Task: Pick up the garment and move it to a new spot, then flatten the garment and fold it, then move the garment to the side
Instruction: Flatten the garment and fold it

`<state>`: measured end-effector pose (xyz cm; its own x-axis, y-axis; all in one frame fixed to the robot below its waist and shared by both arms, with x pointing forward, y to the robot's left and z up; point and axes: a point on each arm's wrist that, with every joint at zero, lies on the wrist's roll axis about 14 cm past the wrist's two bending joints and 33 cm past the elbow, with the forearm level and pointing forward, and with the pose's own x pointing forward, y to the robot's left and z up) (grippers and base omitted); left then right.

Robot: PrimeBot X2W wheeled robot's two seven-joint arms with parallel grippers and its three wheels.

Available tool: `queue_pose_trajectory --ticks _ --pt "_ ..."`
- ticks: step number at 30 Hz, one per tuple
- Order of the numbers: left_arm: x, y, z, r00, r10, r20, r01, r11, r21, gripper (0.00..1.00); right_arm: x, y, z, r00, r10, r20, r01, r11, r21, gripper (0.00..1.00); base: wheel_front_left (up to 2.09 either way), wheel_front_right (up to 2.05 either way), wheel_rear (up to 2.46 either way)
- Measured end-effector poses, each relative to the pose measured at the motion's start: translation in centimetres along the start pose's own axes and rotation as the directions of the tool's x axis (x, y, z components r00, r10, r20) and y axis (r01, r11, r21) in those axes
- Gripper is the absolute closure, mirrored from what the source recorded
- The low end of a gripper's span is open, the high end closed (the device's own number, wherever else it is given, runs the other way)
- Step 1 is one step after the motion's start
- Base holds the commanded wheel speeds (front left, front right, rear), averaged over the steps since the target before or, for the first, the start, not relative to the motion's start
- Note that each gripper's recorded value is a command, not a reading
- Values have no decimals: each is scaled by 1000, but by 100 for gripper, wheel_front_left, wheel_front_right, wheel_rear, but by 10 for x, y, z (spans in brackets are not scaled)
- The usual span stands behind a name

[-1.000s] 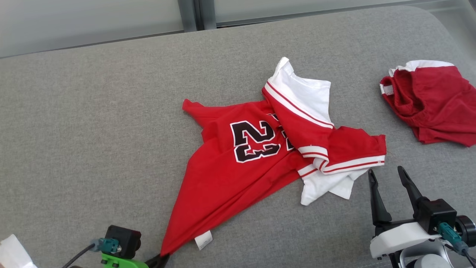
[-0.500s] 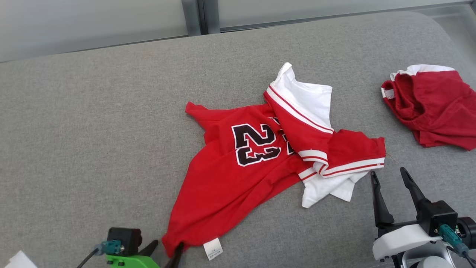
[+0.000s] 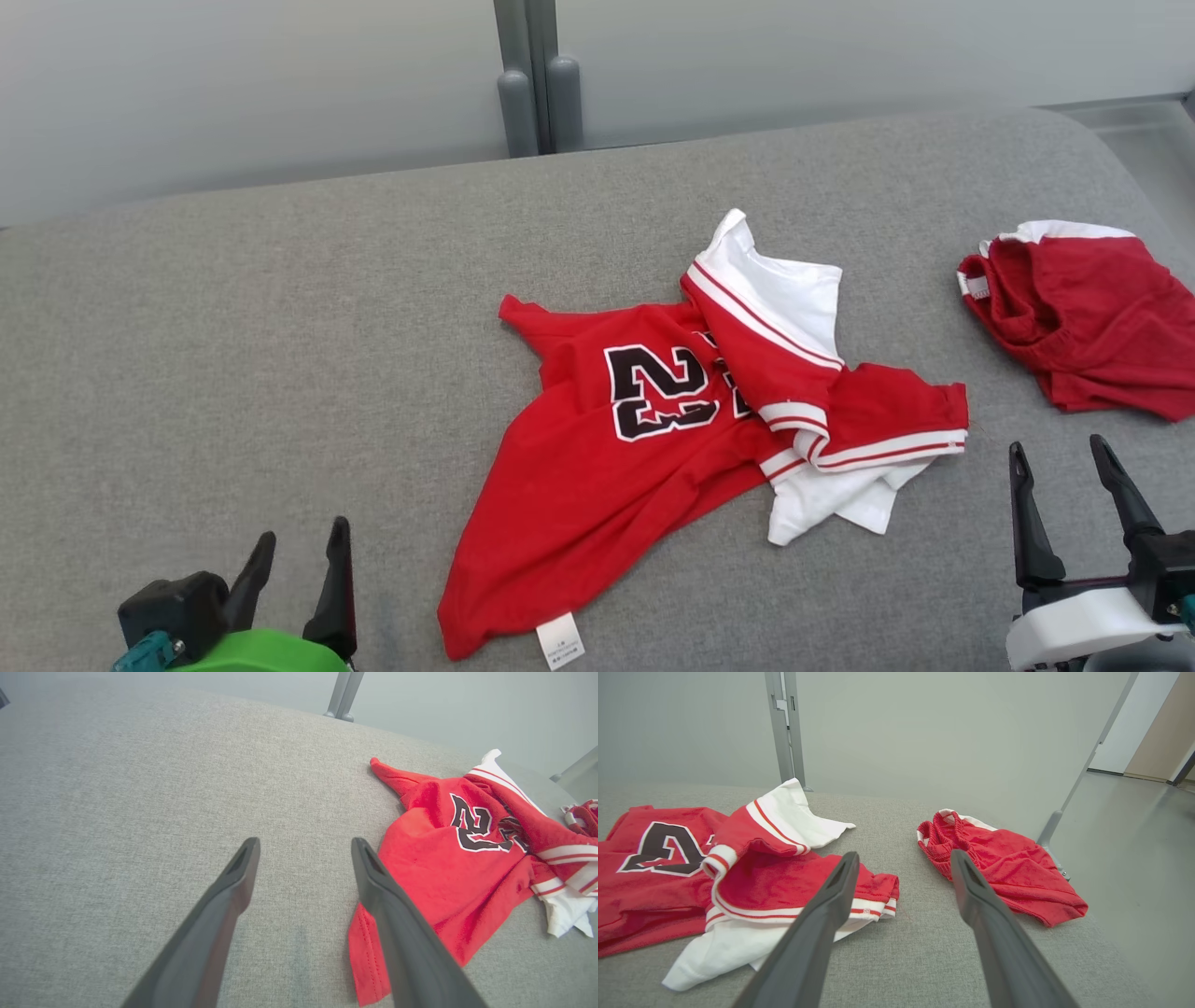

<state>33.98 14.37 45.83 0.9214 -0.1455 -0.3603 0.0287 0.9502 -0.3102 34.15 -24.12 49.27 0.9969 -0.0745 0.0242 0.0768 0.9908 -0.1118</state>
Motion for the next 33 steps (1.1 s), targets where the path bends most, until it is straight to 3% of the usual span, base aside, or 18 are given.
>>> queue_pose_trajectory --ticks 10,17,25,33 --pt "-30 14 31 964 38 264 -65 993 96 0 -13 -1 16 999 7 52 -6 1000 -16 0 0 0 0" --pt "-38 36 13 956 74 283 -114 985 129 0 -20 10 10 999 36 35 -36 999 -13 0 0 0 0" --pt "-37 43 4 957 28 288 -75 986 150 0 -24 20 -7 998 66 -18 -66 998 -4 0 0 0 0" --pt "-41 55 0 953 40 299 -88 985 150 0 -19 29 2 996 83 10 -84 996 5 0 0 0 0"
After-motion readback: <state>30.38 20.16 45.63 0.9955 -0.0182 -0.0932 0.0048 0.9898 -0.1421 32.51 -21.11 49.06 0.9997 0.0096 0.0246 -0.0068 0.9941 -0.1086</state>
